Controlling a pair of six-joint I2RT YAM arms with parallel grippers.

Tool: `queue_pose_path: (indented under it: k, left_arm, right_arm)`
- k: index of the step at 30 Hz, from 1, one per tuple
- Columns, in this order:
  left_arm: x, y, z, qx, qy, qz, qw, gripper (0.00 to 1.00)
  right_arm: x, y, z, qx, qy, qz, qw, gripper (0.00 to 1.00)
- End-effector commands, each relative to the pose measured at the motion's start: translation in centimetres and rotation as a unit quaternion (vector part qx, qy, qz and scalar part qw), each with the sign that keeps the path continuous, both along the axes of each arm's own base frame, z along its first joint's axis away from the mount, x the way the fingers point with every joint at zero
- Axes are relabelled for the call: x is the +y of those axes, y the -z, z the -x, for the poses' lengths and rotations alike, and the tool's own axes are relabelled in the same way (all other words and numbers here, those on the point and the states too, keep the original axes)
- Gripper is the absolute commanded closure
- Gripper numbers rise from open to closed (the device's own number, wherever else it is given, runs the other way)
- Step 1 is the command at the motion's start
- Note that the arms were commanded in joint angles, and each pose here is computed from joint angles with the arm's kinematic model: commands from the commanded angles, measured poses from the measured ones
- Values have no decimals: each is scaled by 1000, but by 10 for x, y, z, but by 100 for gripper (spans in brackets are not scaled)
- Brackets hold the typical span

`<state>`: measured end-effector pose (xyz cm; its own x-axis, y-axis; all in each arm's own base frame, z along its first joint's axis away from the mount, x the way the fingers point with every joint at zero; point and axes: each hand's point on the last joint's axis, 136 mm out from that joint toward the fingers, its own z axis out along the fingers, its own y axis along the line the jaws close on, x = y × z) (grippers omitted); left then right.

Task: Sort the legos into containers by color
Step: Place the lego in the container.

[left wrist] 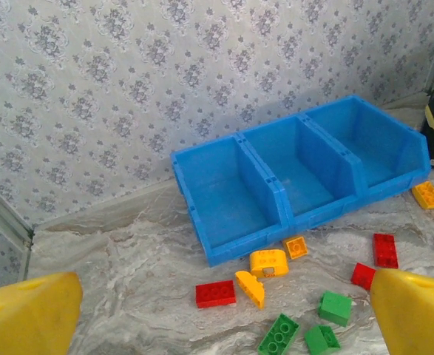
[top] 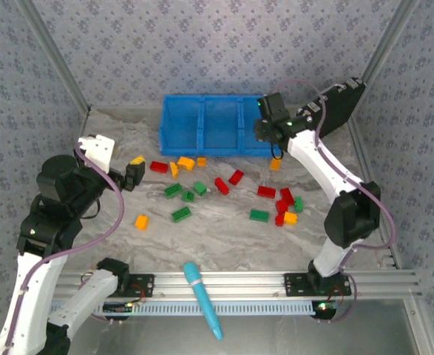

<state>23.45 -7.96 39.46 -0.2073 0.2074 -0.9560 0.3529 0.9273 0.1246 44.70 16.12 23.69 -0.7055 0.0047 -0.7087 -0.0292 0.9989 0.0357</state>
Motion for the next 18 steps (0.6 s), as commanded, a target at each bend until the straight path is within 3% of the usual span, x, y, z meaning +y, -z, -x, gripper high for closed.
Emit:
queue_pose_path:
  k: [1,9,18]
  left_arm:
    - [2,-10,0,-29,-4,-9,1000,0]
    - [5,-2,0,-39,-10,-19,999,0]
    - [5,7,-4,-36,-12,-27,999,0]
  right_arm:
    - [36,-5,-5,-5,-58,37,998,82]
    - [92,0,-28,-10,-120,105,987,81]
    - [108,25,-43,10,-137,117,984,81]
